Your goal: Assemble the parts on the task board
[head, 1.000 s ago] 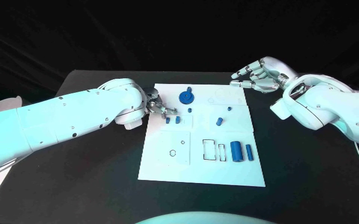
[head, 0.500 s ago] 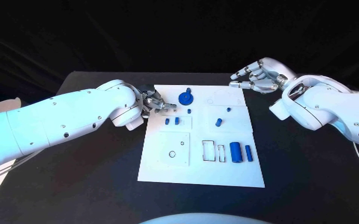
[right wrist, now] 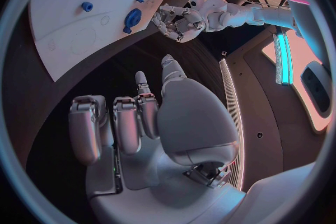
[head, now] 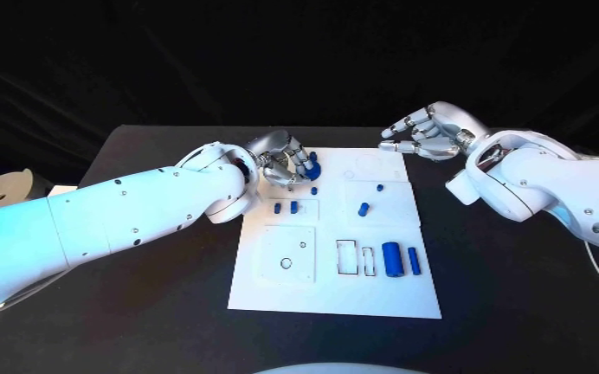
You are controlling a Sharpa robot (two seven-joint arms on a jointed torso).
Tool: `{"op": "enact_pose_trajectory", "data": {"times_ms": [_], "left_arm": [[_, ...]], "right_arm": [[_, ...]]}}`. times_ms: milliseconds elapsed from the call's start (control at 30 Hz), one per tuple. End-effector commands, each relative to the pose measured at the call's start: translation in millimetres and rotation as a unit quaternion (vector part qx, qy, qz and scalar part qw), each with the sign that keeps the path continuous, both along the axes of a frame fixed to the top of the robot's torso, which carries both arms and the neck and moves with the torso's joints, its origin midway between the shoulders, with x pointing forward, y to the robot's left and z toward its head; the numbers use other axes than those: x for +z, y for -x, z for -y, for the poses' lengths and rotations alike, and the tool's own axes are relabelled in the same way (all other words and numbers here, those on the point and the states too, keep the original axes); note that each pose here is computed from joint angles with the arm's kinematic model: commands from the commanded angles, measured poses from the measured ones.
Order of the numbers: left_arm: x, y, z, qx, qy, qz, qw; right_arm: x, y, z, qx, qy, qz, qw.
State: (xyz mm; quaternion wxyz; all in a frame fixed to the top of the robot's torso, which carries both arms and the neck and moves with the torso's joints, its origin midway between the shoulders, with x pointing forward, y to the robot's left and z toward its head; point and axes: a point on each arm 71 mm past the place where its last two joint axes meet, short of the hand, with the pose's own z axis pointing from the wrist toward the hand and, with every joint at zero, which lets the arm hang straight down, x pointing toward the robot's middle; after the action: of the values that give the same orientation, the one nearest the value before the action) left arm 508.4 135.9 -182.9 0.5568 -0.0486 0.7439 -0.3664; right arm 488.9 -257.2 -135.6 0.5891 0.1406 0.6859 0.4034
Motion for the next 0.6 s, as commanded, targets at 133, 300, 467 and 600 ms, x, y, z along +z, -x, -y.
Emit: {"op": "enact_pose_trajectory", "data": {"times_ms": [133,300,467,600], "left_arm": [[-1.6,2.5,17.8,-0.07,-0.069,0.093,0.991],[-10.7,-1.1,23.7,-0.054,-0.123,0.066,0.989],[-15.9,-2.6,28.7,-0.051,-0.148,0.049,0.986],[-20.3,-3.7,31.9,-0.05,-0.165,0.036,0.984]], "right_arm": [[-0.7,0.3,-3.2,0.009,0.0,0.002,1.0],[-1.0,0.2,-4.6,0.011,-0.001,0.002,1.0],[-1.2,0.2,-5.2,0.012,-0.001,0.002,1.0],[-1.2,0.2,-6.4,0.013,-0.001,0.001,1.0]]}}
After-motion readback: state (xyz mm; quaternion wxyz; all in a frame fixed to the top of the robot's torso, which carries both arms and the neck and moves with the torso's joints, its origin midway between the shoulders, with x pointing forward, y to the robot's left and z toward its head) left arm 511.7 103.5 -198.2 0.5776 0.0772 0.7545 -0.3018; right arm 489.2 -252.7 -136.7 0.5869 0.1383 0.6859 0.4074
